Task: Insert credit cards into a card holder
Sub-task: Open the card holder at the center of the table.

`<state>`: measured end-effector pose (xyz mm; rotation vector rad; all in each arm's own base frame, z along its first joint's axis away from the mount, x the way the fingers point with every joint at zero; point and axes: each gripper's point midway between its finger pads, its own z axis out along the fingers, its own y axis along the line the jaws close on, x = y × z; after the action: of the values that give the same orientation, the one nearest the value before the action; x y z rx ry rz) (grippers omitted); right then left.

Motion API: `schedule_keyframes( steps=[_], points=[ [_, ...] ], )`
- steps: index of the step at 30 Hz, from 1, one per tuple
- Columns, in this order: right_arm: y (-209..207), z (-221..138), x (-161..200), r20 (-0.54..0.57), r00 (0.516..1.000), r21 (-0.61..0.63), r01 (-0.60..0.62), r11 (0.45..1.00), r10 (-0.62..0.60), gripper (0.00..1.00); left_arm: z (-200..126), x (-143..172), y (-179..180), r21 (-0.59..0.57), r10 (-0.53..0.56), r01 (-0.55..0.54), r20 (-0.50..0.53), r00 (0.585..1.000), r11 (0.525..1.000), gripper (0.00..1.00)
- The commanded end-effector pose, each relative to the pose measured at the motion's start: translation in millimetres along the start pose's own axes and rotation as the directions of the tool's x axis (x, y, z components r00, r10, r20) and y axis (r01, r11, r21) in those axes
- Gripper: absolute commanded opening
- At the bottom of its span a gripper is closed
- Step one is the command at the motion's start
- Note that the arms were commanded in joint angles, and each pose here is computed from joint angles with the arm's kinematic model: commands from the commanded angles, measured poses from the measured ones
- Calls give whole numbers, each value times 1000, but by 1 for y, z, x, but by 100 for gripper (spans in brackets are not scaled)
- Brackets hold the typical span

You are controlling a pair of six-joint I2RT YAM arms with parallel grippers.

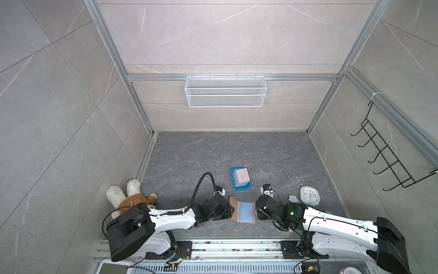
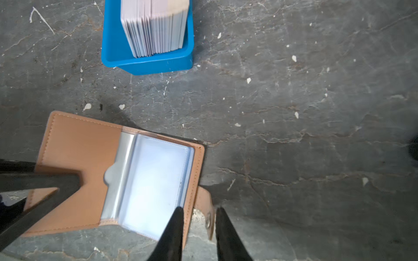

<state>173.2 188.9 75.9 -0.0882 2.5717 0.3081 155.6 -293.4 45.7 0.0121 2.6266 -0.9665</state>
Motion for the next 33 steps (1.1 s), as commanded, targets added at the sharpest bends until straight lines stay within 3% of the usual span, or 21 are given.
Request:
schedule_keyframes(
  steps=[1,8,15,20,24,27,33],
  points=[
    [8,1,2,-20,1000,-55,-12,998,11,32,-5,-7,-2,18,-2,1,49,999,1000,34],
    [37,-27,-12,10,1000,-234,8,972,-6,44,-5,-8,-4,33,-8,7,59,998,999,34],
    [71,-49,-22,27,999,-405,31,914,-22,45,-3,-6,-3,47,-18,15,57,998,999,35],
    [97,-47,-27,4,1000,-480,1,877,1,45,-5,-7,-4,49,-12,9,58,998,999,37],
    [112,-25,-19,-55,998,-469,-21,883,-5,43,-6,-6,-5,51,-11,8,54,998,999,39],
    [107,-5,-12,-89,996,-403,-43,914,8,37,-8,-6,-5,54,-10,7,55,998,999,42],
    [92,21,4,-137,990,-306,-54,951,13,35,-13,-7,-7,60,-6,2,58,998,998,44]
  ],
)
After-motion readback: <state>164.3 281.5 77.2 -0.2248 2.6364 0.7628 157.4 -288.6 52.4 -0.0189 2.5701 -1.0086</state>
